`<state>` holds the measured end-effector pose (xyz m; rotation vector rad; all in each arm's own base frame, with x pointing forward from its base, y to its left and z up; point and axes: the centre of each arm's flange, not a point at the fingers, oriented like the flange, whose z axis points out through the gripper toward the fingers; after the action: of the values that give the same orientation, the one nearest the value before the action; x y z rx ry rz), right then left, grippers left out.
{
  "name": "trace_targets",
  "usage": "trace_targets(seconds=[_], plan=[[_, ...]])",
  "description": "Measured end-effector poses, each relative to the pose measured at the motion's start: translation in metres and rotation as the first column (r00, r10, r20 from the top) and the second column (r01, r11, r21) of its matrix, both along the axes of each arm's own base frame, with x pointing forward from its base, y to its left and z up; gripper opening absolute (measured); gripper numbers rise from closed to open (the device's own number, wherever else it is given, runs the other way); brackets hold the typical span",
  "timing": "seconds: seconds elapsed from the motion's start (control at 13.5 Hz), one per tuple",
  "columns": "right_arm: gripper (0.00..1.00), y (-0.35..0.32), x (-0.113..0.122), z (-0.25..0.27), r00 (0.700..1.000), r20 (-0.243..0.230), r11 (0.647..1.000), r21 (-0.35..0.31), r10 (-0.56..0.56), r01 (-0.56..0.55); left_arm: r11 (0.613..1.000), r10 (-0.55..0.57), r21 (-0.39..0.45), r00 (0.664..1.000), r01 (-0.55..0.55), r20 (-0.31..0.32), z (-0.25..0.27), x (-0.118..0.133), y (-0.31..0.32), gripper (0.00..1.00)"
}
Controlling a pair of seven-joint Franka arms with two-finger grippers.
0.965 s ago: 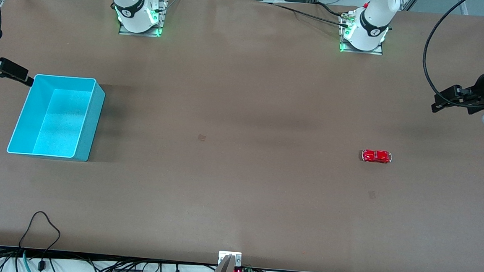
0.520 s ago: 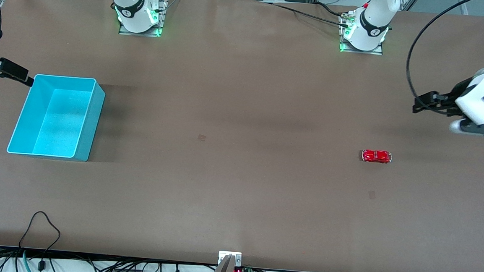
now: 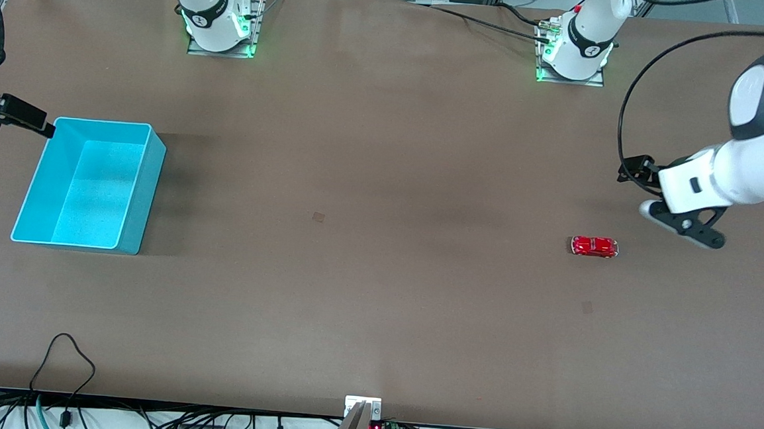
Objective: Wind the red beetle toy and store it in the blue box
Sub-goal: 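Move the left gripper over the red car while the right gripper hovers by the box, then lower the left gripper and grasp the red beetle car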
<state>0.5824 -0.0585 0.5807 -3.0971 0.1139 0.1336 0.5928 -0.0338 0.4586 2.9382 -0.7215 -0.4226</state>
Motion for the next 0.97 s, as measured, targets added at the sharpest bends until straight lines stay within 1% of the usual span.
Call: trace_targets(seconds=[0.07, 0.15, 0.22, 0.37, 0.59, 0.82, 0.89, 0.97], plan=[[1.00, 0.000, 0.002, -0.005, 1.000, -0.008, 1.000, 0.001, 0.000, 0.000, 0.997, -0.077, 0.005, 0.997, 0.077, -0.005, -0.015, 0.000, 0.002, 1.00], [1.00, 0.001, 0.004, -0.008, 1.000, -0.014, 1.000, 0.001, 0.001, -0.001, 0.987, -0.160, 0.008, 0.987, 0.161, -0.013, -0.028, 0.000, 0.003, 1.00], [1.00, 0.001, 0.005, -0.012, 1.000, -0.020, 1.000, 0.002, 0.004, -0.004, 0.971, -0.241, 0.000, 0.970, 0.241, -0.013, -0.040, 0.001, 0.003, 1.00], [1.00, 0.005, 0.009, -0.021, 0.999, -0.036, 1.000, 0.004, 0.011, -0.011, 0.921, -0.388, -0.032, 0.922, 0.388, 0.011, -0.062, 0.003, 0.005, 1.00], [1.00, 0.011, 0.014, -0.040, 0.996, -0.081, 1.000, 0.008, 0.023, -0.023, 0.824, -0.560, -0.067, 0.827, 0.562, 0.054, -0.104, -0.006, 0.006, 1.00], [1.00, 0.012, 0.016, -0.055, 0.992, -0.121, 1.000, 0.013, 0.025, -0.024, 0.702, -0.709, -0.008, 0.700, 0.712, 0.081, -0.144, -0.018, 0.007, 1.00], [1.00, 0.013, 0.017, -0.058, 0.991, -0.130, 1.000, 0.013, 0.027, -0.025, 0.668, -0.742, -0.008, 0.666, 0.745, 0.076, -0.156, -0.025, 0.005, 1.00], [1.00, 0.014, 0.018, -0.061, 0.990, -0.135, 1.000, 0.014, 0.028, -0.027, 0.640, -0.766, -0.016, 0.639, 0.768, 0.075, -0.165, -0.030, 0.004, 1.00]])
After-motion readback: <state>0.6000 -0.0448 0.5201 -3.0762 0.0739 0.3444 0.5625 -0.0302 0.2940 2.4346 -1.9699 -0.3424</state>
